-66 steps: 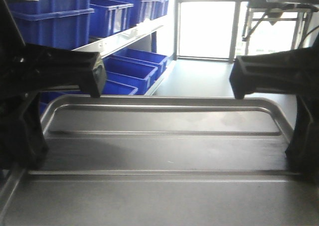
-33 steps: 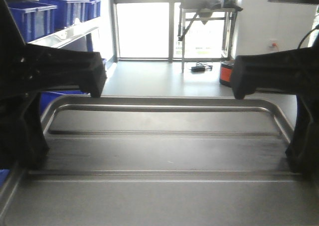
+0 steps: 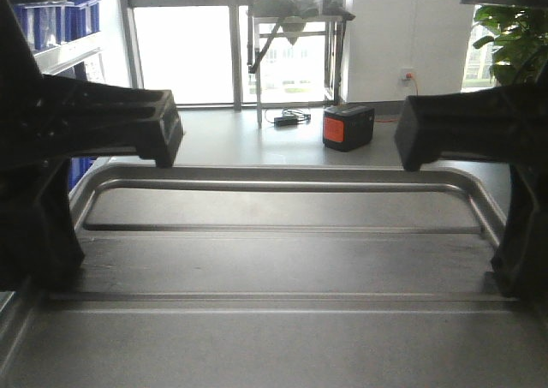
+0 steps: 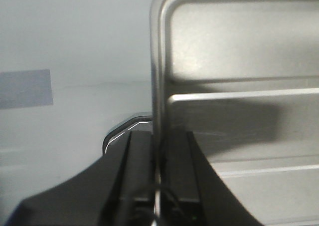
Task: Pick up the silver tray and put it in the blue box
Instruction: 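Hold the tray in both grippers while the base drives away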
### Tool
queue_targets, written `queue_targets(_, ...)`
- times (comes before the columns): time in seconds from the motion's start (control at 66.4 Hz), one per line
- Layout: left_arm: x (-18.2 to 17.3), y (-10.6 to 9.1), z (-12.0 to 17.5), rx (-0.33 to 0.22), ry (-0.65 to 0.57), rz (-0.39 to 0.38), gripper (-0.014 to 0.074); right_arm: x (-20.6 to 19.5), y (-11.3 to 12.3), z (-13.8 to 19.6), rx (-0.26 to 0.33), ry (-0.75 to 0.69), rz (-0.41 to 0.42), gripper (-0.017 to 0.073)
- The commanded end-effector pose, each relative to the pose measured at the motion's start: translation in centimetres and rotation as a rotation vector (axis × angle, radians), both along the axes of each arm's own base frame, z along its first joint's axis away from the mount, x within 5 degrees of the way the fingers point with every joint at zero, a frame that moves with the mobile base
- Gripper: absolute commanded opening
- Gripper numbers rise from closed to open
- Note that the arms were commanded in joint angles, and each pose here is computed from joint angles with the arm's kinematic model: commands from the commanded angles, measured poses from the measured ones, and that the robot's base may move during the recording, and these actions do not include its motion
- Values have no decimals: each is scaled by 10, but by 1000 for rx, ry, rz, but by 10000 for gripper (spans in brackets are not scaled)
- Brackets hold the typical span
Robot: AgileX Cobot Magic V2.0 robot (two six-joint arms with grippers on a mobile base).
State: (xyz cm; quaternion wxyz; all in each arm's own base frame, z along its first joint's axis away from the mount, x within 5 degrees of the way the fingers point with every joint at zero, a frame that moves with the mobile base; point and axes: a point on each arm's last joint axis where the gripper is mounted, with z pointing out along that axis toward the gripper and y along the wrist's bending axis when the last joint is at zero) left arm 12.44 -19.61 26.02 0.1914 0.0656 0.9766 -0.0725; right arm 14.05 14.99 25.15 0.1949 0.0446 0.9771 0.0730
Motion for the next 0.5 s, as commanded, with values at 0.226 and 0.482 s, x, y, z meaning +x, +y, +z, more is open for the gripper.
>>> queue_targets(0.226,0,-1,14,-52,-47,-19,-15,3,0,14,39,-72,18,59)
queue_targets(0.482,0,-1,14,-52,-47,-19,-15,3,0,14,39,-72,18,59)
